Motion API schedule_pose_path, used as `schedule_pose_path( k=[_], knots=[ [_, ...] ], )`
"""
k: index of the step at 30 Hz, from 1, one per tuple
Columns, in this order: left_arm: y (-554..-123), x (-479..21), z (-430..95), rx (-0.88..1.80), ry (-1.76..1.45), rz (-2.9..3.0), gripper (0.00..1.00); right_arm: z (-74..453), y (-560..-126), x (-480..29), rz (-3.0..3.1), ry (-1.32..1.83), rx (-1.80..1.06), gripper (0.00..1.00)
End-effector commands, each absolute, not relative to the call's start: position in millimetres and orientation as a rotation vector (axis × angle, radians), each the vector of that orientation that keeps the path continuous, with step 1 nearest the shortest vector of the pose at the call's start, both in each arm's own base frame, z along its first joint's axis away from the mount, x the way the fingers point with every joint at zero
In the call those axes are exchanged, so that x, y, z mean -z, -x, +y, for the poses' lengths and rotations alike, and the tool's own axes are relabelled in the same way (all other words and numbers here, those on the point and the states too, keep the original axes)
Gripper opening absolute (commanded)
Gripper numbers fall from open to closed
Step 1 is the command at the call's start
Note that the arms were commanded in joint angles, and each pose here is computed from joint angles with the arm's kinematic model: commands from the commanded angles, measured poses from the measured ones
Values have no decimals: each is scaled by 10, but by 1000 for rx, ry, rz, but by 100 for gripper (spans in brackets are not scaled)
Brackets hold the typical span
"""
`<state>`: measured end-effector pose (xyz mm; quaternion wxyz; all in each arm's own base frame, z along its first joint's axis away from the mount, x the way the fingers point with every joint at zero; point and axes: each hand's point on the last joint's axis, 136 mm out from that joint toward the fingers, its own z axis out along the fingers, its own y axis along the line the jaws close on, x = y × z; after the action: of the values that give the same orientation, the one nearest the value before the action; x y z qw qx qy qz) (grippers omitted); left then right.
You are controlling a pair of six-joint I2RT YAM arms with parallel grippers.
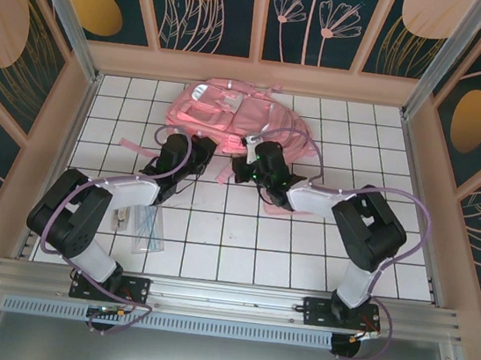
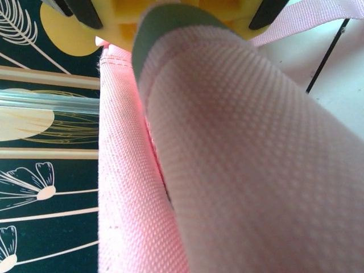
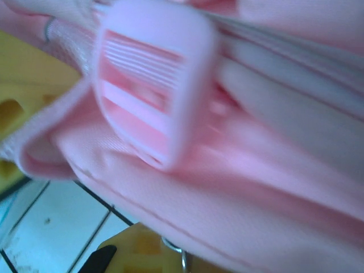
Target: Pack the student bag
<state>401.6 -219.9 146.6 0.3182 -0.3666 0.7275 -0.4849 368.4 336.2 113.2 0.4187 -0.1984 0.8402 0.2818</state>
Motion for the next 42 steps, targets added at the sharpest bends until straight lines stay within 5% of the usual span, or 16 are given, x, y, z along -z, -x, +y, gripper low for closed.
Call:
schedule_pose_path(
  k=[1,17,25,26,28,30,36,42],
  knots=[
    [-4167,-1832,-2028,1258,907,1796,0,3042,-3609,-1056,2192,518,-637,0],
    [-4420,-1641,-1643,1093,838,1863,0,1774,-3678,-748,2512,432,-165,0],
    [-5058,-1342,-1762,1060,713,1957,0,2575,-3495,-1083,2468,500,-622,0],
    [-5116,-1315,-1801,1076,702,1969,15,2740,-3449,-1153,2440,527,-697,0],
    [-5179,-1297,-1855,1103,700,1985,68,3050,-3396,-1316,2378,556,-816,0],
    [-5157,-1310,-1852,1104,708,1992,94,3274,-3400,-1464,2323,563,-906,0],
    [-4692,-1336,-1775,1164,777,2014,98,3684,-3495,-1842,2196,576,-1113,0],
    [-4065,-1488,-1786,1329,889,1917,88,4005,-3539,-2061,2143,596,-1331,0]
  ],
)
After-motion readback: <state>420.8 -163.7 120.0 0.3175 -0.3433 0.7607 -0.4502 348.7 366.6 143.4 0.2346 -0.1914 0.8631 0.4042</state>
